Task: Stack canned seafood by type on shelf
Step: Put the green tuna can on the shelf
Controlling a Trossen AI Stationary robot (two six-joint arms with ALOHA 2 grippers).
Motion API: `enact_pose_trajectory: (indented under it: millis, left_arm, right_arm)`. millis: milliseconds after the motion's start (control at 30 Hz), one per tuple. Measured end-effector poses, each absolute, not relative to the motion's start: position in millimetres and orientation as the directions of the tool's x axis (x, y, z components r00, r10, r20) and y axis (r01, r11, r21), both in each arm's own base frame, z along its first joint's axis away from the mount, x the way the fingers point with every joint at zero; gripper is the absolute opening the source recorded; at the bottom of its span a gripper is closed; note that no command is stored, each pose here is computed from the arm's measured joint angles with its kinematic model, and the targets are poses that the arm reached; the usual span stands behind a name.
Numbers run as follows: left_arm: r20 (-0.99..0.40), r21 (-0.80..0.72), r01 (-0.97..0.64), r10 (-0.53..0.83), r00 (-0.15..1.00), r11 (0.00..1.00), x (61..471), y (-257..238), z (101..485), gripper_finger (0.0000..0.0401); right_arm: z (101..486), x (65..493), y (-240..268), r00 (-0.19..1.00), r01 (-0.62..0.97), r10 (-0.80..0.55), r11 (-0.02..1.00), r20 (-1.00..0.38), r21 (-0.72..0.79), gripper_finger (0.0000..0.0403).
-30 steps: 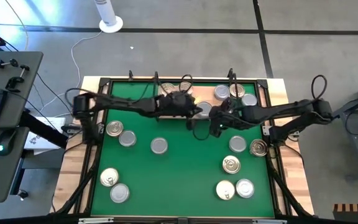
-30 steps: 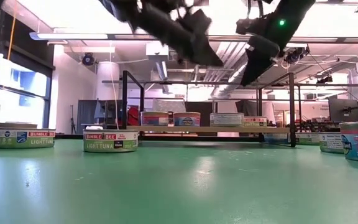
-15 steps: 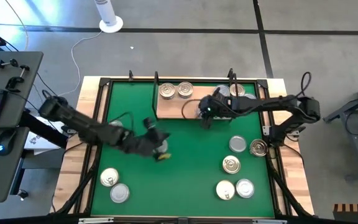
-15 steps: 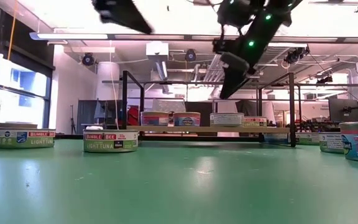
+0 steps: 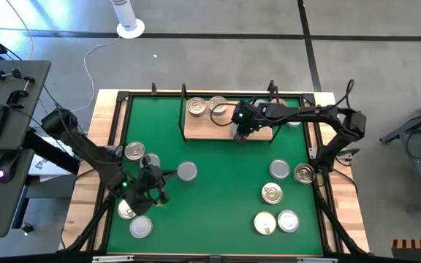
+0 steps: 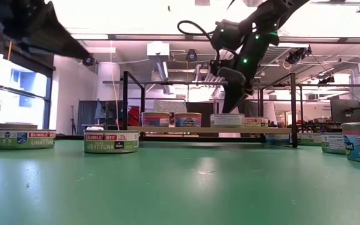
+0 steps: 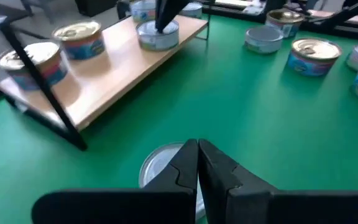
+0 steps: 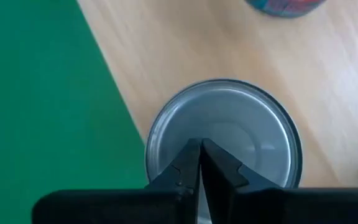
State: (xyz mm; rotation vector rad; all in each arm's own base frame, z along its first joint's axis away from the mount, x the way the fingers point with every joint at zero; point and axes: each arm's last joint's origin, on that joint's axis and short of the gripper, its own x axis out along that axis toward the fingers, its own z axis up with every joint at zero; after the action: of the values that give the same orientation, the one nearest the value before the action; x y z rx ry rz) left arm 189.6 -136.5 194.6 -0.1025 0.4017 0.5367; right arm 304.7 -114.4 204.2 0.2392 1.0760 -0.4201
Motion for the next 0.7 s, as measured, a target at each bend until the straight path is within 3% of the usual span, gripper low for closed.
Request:
enact_pose_trajectory:
  millis: [700]
  left_arm:
    - [-0.374,-0.01,-0.522,0.481,0.793,0.853,186.4,-139.7,193.9,0.0]
  right_arm:
    - [201.2,290.8,-176.7,0.425,0.578,-0.375,0.813,-0.824,-0.072,0.0002]
